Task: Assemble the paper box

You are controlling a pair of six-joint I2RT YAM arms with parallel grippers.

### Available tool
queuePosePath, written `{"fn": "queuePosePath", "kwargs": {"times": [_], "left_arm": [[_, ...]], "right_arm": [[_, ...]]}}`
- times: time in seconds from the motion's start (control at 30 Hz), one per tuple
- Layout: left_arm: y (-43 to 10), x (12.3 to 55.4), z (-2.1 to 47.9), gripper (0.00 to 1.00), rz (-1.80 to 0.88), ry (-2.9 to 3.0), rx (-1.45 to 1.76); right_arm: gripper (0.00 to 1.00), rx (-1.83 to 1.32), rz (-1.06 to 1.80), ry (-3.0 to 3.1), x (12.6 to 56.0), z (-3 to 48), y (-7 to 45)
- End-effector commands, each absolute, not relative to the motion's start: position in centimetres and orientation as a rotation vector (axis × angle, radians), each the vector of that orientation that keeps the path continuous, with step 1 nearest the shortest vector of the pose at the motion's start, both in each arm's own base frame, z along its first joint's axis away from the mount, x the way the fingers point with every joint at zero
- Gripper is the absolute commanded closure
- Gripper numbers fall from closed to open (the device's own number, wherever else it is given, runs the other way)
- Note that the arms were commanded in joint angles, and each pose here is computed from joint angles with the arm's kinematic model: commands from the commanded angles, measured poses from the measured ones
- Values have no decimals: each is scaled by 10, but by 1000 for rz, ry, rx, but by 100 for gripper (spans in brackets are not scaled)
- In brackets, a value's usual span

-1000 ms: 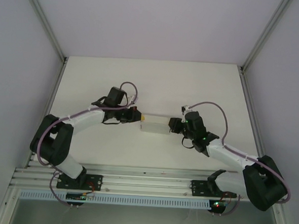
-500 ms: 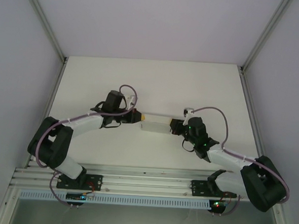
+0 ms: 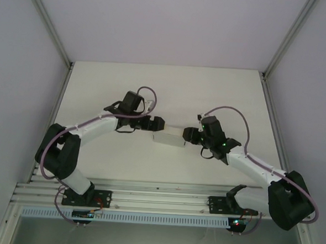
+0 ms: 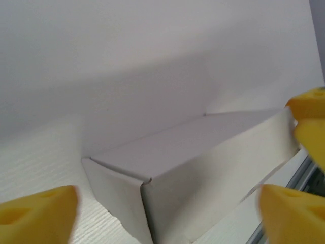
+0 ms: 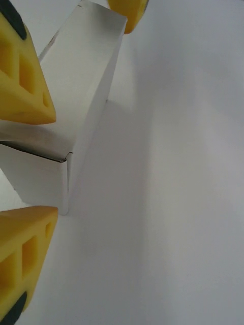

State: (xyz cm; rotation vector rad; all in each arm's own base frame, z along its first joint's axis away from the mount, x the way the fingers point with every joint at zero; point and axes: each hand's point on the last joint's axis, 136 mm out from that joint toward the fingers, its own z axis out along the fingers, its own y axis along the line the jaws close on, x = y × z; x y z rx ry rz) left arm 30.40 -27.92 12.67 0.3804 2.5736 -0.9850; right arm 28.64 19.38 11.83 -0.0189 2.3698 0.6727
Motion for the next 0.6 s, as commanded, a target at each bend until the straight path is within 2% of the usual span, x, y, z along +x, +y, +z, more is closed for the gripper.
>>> {"fn": "queuePosePath", "kwargs": {"times": [0.0, 0.13, 0.23, 0.37, 0.57], "left_arm": [[-273, 311, 154, 0, -917, 2532, 409], [-250, 325, 172, 0, -795, 2490, 335], [-222, 334, 181, 0, -694, 2461, 238], [-174, 341, 186, 1, -529, 2417, 94], [-126, 341, 191, 0, -451, 2332, -63]], "right_arm": [[47, -88, 687, 2409, 285, 129, 199], [28, -195, 723, 2363, 292, 154, 207], [1, -290, 730, 2327, 297, 171, 211], [1, -520, 686, 2249, 301, 190, 221], [1, -929, 659, 2177, 287, 190, 244]]}}
